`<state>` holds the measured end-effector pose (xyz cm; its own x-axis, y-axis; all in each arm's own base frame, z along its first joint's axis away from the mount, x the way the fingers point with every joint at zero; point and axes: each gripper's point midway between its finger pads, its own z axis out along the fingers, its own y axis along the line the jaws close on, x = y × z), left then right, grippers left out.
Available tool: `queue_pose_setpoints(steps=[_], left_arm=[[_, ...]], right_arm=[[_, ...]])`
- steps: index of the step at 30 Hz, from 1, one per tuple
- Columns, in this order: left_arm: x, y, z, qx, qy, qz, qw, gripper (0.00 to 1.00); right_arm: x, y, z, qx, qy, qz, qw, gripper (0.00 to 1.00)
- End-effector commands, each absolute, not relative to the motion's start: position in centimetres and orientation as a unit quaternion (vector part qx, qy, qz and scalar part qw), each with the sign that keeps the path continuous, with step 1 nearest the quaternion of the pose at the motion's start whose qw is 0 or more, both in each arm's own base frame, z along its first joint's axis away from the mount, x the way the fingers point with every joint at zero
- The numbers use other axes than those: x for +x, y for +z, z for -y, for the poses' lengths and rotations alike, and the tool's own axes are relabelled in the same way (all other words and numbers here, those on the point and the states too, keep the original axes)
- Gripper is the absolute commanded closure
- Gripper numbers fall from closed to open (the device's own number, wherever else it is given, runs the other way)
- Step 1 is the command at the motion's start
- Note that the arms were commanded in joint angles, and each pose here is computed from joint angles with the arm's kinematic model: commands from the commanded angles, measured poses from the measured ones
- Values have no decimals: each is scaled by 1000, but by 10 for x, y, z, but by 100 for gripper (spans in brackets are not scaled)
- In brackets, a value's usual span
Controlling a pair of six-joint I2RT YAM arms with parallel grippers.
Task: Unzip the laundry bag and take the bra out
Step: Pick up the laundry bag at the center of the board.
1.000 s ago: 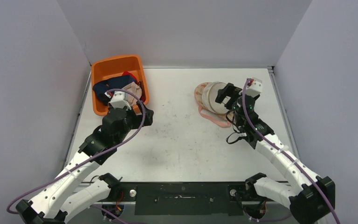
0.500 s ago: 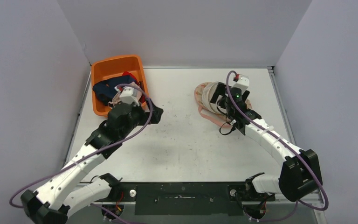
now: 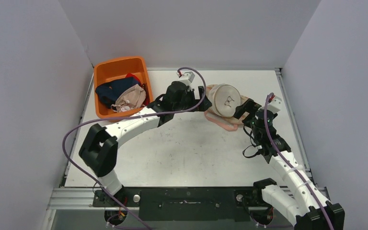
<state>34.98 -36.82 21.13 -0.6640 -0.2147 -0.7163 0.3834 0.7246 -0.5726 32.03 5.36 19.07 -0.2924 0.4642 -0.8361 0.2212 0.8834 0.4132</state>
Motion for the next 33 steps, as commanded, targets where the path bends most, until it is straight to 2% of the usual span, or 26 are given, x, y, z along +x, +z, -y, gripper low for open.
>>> queue_pose_setpoints(steps=[1, 7, 16, 27, 33], left_arm=[[370, 255, 409, 79, -435, -785, 433, 8], [397, 241, 435, 82, -424, -798, 420, 15], [421, 185, 453, 47, -385, -848, 362, 39], [426, 159, 461, 45, -385, -858, 338, 49], [423, 162, 466, 51, -406, -849, 335, 77]], right_arm=[[304, 194, -60, 215, 145, -791, 554, 7], [287, 188, -63, 204, 162, -793, 551, 7], [277, 182, -63, 186, 161, -800, 548, 7], [279, 187, -65, 176, 160, -800, 550, 6], [279, 188, -64, 175, 160, -800, 552, 5]])
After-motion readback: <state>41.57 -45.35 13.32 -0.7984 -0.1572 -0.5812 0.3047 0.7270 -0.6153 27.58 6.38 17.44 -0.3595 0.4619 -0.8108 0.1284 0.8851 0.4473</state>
